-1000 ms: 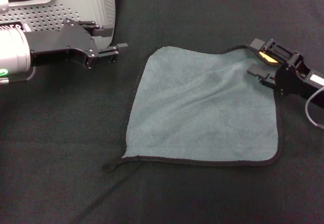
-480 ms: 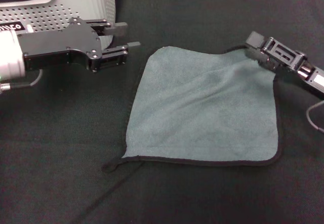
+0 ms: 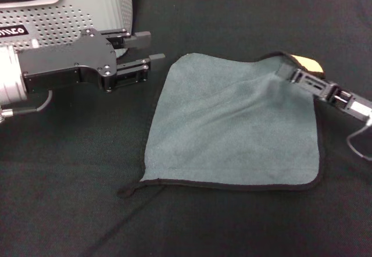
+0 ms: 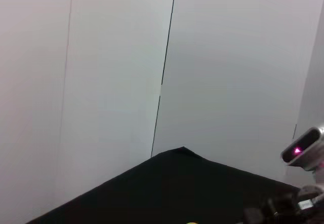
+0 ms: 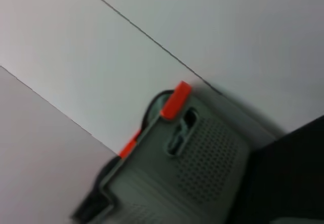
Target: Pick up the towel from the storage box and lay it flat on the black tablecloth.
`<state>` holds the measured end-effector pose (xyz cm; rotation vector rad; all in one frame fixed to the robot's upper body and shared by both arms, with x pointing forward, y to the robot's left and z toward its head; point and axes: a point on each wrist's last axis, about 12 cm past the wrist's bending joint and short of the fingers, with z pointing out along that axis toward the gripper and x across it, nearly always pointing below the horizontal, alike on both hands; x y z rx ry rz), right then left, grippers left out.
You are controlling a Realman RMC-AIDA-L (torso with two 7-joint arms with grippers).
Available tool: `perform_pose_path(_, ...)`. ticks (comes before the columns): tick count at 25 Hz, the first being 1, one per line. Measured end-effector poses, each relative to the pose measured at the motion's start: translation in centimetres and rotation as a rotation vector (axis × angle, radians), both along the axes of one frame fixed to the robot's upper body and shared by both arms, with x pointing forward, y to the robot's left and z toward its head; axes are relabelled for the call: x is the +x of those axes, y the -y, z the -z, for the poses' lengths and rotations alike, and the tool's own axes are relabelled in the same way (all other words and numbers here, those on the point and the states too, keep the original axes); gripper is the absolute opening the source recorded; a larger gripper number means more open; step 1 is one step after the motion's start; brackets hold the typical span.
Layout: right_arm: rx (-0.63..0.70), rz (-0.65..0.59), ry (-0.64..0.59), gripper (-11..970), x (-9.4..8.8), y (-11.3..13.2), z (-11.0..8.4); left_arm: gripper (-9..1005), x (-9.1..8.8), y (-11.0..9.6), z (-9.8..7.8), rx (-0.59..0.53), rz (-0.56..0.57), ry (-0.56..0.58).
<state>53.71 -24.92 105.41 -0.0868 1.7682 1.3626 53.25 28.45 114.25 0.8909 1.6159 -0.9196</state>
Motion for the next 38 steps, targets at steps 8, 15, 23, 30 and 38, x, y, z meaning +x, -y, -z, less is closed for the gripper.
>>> perform_pose_path(8, -0.161, 0.109, 0.079, 827, 2.1, 0.9, 0.2, 543, -0.5, -0.2, 0.7, -0.018, -0.006, -0.024)
perform_pose_path(15, -0.125, 0.221, 0.182, 827, 2.2, 5.8, -2.1, 545, -1.2, -0.3, 0.8, -0.055, 0.014, -0.025)
perform_pose_path(23, -0.089, -0.309, 0.501, 827, -2.1, 0.3, -4.0, 547, -3.8, 0.3, -1.1, -0.165, 0.31, 0.108)
perform_pose_path(30, -0.161, -0.573, 0.579, 827, -4.2, -3.5, -3.4, 548, -5.6, -0.3, 0.0, -0.2, 0.402, 0.177)
perform_pose_path(38, -0.07, -0.632, 0.65, 827, -4.8, -5.0, -4.8, 548, -6.2, -3.4, 1.2, -0.164, 0.364, 0.121)
